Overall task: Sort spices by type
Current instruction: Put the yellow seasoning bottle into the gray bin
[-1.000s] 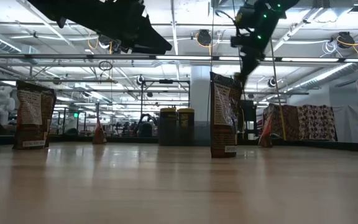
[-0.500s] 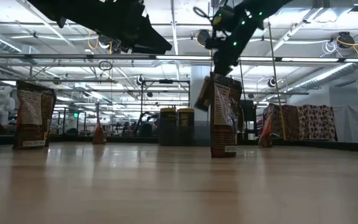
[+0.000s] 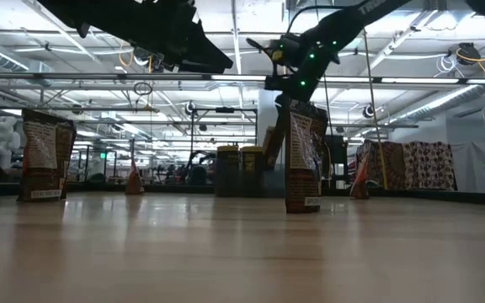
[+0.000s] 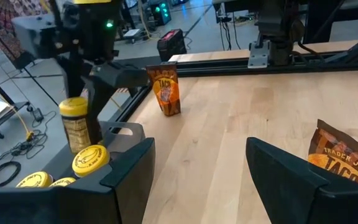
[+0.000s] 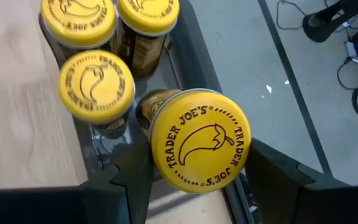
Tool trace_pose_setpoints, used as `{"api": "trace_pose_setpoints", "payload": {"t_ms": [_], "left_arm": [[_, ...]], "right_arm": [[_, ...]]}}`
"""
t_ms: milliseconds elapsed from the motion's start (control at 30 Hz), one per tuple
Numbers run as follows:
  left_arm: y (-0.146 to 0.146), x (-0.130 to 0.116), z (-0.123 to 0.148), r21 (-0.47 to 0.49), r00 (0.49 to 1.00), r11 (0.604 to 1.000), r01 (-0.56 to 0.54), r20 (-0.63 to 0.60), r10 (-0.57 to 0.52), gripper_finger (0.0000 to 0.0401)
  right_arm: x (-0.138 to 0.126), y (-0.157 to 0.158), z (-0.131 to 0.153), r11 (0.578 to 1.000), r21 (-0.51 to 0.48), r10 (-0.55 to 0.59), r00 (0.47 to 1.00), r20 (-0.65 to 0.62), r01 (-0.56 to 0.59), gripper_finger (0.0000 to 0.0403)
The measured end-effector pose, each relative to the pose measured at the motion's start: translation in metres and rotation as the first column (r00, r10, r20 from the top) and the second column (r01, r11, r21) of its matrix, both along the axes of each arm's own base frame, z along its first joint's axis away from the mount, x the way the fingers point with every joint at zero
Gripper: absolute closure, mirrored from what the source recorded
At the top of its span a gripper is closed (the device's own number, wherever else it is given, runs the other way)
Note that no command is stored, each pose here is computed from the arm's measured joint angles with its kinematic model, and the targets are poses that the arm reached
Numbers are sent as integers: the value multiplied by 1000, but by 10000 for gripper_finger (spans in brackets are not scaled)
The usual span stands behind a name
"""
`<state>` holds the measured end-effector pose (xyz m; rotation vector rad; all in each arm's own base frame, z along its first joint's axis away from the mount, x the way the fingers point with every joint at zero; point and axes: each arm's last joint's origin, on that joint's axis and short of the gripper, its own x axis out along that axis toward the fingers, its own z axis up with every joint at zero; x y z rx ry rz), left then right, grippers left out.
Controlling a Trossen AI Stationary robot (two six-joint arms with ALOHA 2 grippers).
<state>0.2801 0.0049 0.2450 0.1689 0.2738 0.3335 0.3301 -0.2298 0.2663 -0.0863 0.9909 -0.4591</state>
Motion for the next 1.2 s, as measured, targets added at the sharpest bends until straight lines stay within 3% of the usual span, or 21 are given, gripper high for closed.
{"api": "trace_pose_setpoints", "payload": {"t_ms": [467, 633, 1200], "left_arm": [[0, -1, -3, 1, 1000, 1000, 0, -29, 0, 147], [0, -1, -3, 16, 999, 1000, 5, -35, -4, 147], [0, -1, -3, 22, 999, 1000, 6, -36, -5, 147]], "right_arm": [[39, -25, -18, 996, 83, 30, 991, -129, -20, 204], [50, -30, -21, 993, 111, 61, 993, -104, -49, 202], [53, -31, -23, 989, 131, 87, 992, -95, -75, 146]]}}
